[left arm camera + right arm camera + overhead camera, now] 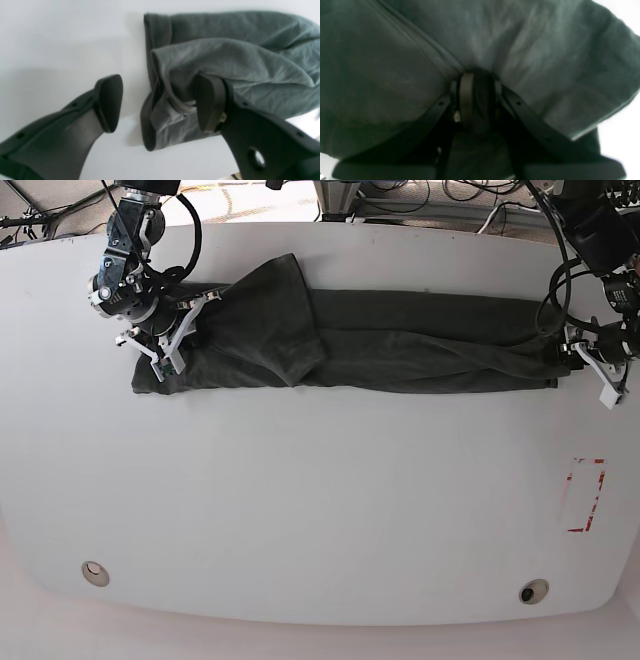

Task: Fold the T-shirt properly
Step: 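Release the shirt end with the left gripper and raise it, then grasp the shirt end with the left gripper and fold it toward the right gripper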

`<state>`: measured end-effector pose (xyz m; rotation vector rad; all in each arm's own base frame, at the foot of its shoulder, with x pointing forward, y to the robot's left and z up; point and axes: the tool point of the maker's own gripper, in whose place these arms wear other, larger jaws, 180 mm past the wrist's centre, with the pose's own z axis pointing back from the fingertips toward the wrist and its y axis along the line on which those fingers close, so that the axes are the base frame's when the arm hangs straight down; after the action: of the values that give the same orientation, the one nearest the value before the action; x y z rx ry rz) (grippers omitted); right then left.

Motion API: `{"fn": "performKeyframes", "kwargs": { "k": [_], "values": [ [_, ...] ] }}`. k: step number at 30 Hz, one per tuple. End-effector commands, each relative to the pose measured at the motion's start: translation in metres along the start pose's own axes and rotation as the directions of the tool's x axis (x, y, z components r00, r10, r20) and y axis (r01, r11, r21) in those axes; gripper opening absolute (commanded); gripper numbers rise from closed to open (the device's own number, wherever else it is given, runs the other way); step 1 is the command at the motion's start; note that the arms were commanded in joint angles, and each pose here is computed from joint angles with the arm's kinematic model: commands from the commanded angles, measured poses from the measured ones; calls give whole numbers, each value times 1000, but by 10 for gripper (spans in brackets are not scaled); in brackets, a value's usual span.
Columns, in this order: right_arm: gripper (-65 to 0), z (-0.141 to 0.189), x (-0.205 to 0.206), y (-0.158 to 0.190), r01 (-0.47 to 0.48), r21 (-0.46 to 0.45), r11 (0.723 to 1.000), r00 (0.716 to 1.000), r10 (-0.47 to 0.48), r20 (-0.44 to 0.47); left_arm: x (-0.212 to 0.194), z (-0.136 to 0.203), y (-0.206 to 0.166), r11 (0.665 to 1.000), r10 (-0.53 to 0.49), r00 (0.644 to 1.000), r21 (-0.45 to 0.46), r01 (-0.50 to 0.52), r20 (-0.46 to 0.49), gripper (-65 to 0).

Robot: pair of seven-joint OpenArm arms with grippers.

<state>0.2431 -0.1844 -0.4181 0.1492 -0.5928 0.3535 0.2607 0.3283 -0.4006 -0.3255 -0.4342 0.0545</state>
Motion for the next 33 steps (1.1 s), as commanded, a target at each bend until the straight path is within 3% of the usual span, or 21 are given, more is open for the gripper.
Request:
{"fn": "performKeyframes", "kwargs": {
  "k": [1,13,15,19,21,24,28,33],
  "values": [
    [-547,4,6,-5,-12,-13,1000,1000,12,15,5,2,-1,1000,-24,1000,-7,24,6,-226],
    [-547,4,7,-4,-10,-12,1000,1000,10,17,-9,-20,-32,993,-55,998,-102,51,-35,-249],
    [-547,4,7,-4,-10,-12,1000,1000,10,17,-10,-21,-31,994,-58,997,-95,54,-44,-311],
    [-547,4,7,-5,-8,-15,1000,1000,8,19,-17,-26,-32,994,-91,991,-76,84,-94,-562],
    [-547,4,7,-5,-8,-15,1000,1000,8,19,-21,-30,-35,991,-116,986,-78,107,-122,-611],
    [-547,4,7,-5,-8,-15,1000,1000,8,19,-16,-30,-41,986,-159,979,-79,149,-125,-600],
    [-547,4,8,-4,-8,-14,1000,1000,8,21,11,-15,-51,968,-250,967,-33,249,-53,-600],
    [-547,4,8,-4,-8,-14,1000,1000,8,21,48,16,-86,894,-448,893,49,445,53,-599]
  ]
}}
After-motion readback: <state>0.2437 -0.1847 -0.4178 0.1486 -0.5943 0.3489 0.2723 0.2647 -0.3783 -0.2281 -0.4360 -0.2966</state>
